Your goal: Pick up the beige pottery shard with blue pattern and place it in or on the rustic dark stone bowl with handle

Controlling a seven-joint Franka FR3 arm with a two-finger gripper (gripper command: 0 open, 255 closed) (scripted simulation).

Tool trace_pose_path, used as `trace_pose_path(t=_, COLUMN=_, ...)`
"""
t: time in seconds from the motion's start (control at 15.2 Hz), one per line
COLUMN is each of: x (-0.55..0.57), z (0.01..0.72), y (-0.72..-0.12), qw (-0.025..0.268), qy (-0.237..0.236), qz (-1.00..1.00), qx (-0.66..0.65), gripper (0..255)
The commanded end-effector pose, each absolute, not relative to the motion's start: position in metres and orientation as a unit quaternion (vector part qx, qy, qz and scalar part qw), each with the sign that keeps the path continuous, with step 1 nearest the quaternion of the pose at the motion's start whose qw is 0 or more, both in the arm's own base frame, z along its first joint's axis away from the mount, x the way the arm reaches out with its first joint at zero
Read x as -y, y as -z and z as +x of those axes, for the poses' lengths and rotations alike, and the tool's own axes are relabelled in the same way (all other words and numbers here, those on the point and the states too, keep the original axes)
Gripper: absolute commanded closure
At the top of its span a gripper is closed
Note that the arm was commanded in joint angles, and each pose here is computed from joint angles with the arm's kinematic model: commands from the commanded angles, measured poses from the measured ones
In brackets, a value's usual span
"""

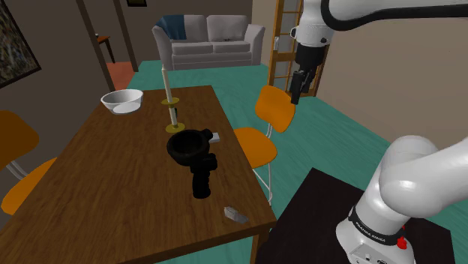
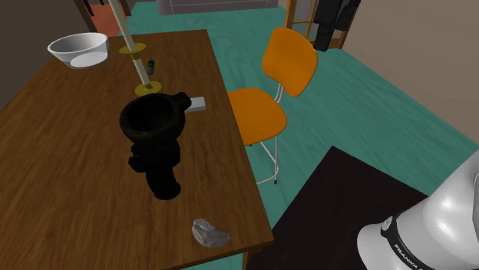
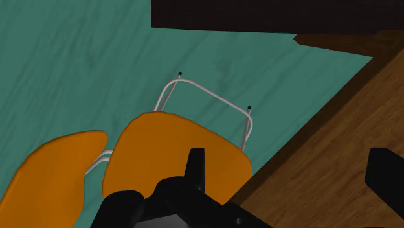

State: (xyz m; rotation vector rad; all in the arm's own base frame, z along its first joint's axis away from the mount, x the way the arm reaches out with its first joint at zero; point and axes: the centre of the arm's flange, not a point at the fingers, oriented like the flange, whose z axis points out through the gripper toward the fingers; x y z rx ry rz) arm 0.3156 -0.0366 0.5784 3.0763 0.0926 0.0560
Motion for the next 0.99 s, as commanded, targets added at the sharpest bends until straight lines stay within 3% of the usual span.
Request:
trace_pose_path(t=0.0, x=0.037, z=0.316, y=-0.578, qw=0.032, qy=-0.018, qz=0.999, qx=-0.030, gripper=0)
trace_pose_path(t=0.92, x=-0.113, z=0.298, y=-0.478, qw=0.013, qy=-0.046, qz=0.998, qx=0.034, gripper=0)
